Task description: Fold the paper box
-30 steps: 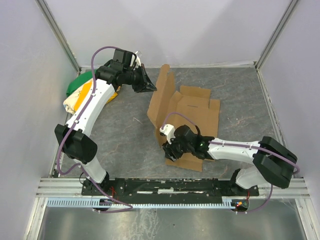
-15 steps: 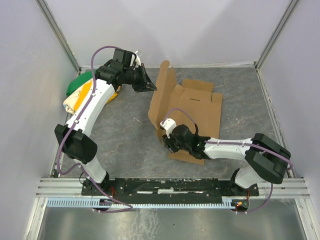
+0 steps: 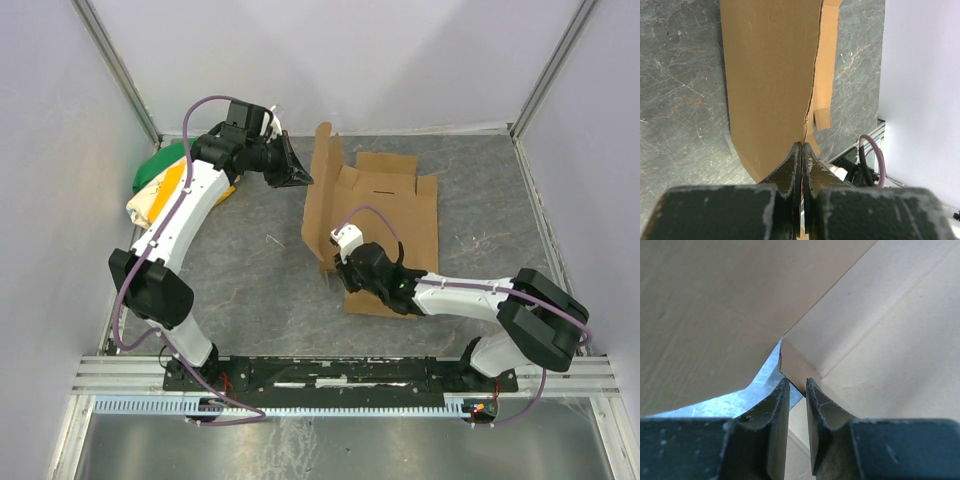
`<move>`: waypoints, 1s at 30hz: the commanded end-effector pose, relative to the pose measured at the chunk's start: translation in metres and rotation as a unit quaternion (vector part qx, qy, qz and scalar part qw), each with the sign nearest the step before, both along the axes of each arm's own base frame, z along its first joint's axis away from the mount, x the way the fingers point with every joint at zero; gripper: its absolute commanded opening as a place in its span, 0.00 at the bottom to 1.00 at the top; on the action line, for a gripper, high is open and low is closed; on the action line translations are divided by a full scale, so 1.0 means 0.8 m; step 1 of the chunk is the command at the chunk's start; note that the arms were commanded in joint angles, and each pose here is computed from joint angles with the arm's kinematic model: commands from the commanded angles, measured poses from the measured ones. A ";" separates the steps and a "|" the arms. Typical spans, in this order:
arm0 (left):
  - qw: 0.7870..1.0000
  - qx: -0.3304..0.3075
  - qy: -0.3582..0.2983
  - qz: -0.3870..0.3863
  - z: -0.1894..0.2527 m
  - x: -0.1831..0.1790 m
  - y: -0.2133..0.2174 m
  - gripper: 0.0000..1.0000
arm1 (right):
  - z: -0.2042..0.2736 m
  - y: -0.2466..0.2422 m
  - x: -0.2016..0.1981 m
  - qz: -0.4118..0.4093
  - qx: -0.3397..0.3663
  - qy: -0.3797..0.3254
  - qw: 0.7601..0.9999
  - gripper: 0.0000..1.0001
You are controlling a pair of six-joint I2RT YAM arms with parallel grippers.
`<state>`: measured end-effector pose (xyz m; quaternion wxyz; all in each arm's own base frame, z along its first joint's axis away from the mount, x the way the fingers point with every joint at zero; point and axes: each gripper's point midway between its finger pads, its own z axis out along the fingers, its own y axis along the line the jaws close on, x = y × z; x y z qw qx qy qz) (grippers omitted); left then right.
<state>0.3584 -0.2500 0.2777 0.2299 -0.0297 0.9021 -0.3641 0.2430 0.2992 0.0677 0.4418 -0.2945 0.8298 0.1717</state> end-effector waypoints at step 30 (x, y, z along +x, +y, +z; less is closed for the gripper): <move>0.999 0.011 0.005 -0.036 -0.012 -0.017 0.002 0.03 | 0.078 0.003 0.057 -0.020 0.073 0.075 0.994 0.52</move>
